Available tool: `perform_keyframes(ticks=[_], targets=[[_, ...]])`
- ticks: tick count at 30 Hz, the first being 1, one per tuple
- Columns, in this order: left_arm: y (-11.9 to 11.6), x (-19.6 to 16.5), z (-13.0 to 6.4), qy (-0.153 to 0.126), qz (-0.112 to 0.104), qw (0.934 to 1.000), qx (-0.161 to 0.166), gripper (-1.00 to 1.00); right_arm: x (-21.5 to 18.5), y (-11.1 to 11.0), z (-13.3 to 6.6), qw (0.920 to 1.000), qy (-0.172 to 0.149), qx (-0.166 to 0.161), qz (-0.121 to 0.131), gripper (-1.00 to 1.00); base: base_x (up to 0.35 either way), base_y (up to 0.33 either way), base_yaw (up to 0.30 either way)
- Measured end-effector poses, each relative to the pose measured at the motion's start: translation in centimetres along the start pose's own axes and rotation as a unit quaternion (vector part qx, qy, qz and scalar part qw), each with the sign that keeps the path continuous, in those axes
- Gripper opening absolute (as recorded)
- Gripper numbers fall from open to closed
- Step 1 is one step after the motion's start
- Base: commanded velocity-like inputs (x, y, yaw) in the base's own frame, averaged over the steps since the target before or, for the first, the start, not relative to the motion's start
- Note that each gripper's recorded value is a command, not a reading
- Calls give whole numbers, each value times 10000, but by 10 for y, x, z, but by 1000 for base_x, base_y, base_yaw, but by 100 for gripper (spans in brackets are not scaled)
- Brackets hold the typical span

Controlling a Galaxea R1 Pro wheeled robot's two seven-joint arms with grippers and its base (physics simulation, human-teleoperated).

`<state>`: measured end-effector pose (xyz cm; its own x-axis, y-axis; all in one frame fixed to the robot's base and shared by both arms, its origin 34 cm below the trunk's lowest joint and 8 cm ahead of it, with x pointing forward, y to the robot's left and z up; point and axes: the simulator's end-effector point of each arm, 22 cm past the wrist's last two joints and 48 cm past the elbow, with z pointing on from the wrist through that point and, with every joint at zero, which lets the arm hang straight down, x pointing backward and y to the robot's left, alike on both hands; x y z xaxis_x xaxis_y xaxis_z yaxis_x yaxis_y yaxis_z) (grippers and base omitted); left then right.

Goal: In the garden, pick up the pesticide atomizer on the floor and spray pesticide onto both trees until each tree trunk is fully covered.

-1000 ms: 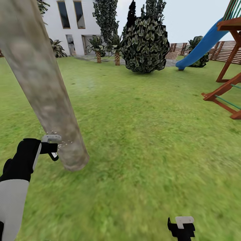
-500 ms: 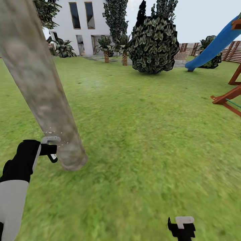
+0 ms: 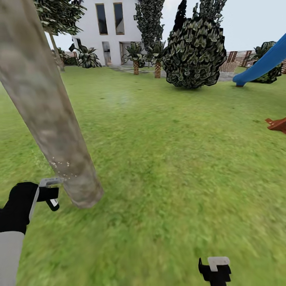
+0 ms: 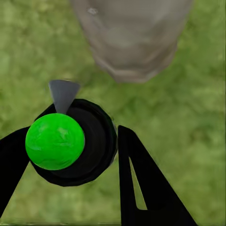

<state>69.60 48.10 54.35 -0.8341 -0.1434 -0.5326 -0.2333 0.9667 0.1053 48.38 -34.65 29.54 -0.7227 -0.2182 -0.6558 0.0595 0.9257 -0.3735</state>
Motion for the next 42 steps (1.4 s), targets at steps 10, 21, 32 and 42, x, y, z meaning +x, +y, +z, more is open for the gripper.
perform_keyframes(ticks=[10,21,32,42], targets=[[-8,9,4,41,44,10000,0,-100,0,0,0,10000,3,-4,-2,100,11,-137,155],[-10,12,15,-221,574,9978,-249,-100,10,44,-8,9964,125,-837,5,100,-46,-274,0],[-14,18,17,-186,531,9978,-353,-100,4,68,-15,9944,96,-1050,96,100,-36,-274,246],[-14,17,17,-198,517,9978,-371,-100,-46,84,-8,9931,-410,-1060,291,100,60,-263,76]])
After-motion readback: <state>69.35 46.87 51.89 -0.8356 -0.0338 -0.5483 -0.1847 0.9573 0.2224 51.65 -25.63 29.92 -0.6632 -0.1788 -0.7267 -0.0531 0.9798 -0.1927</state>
